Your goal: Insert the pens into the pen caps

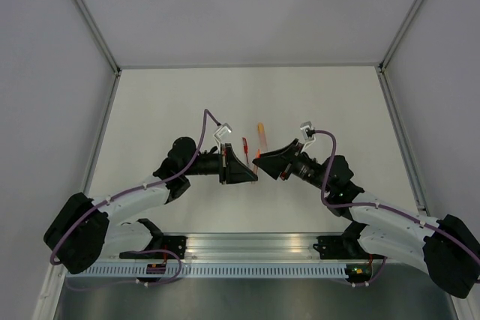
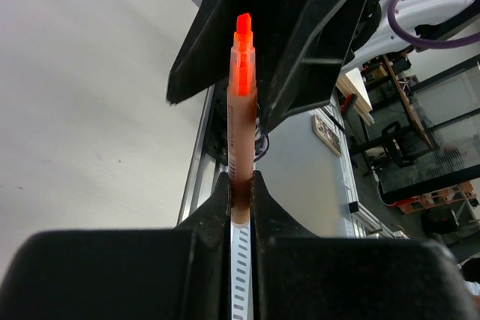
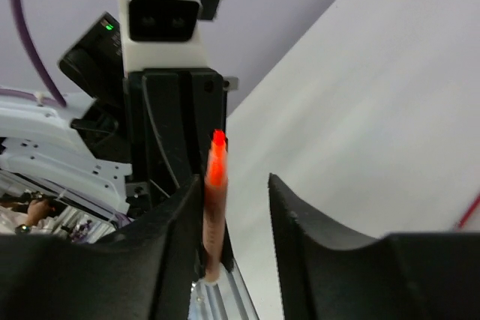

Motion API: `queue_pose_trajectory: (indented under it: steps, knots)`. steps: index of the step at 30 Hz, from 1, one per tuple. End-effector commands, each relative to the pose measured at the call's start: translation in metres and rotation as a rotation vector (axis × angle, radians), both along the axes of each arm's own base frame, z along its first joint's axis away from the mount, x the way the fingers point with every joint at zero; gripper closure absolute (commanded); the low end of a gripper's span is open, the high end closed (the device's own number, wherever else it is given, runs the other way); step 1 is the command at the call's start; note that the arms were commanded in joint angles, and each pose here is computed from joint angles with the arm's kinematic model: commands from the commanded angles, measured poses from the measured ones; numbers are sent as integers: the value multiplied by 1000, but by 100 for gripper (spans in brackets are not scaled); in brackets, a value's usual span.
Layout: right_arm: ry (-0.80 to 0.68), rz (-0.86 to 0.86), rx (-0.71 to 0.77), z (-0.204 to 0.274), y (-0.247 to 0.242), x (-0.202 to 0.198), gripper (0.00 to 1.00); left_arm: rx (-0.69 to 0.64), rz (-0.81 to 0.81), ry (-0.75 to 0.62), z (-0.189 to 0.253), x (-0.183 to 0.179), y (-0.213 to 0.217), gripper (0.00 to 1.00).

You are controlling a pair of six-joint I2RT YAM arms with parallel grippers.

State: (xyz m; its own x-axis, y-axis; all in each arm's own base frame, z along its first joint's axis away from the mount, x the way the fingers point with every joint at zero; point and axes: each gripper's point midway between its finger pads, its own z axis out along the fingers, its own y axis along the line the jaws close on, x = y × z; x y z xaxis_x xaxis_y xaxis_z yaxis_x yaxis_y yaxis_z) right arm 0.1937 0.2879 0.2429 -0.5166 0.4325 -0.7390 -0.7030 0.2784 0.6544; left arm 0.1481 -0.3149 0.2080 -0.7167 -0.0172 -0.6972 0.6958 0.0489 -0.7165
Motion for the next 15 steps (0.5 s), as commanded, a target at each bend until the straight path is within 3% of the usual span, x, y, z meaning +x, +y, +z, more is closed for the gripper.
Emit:
queue_pose_trajectory:
  steps: [1, 8, 12, 13, 15]
  knots:
    - [-36, -33, -25, 14, 1, 9, 51, -24, 54, -110, 25, 20, -4, 98]
    - [-28, -214, -135, 19, -23, 29, 43, 48, 172, -24, 5, 57, 14, 98]
    - [63, -455, -218, 18, -57, 58, 45, 86, 308, 8, -21, 76, 39, 98]
    - [91, -623, -223, 28, -80, 76, 46, 101, 376, 2, -27, 86, 46, 98]
    - [241, -806, -353, -8, -108, 90, 49, 151, 469, 6, -44, 94, 58, 98]
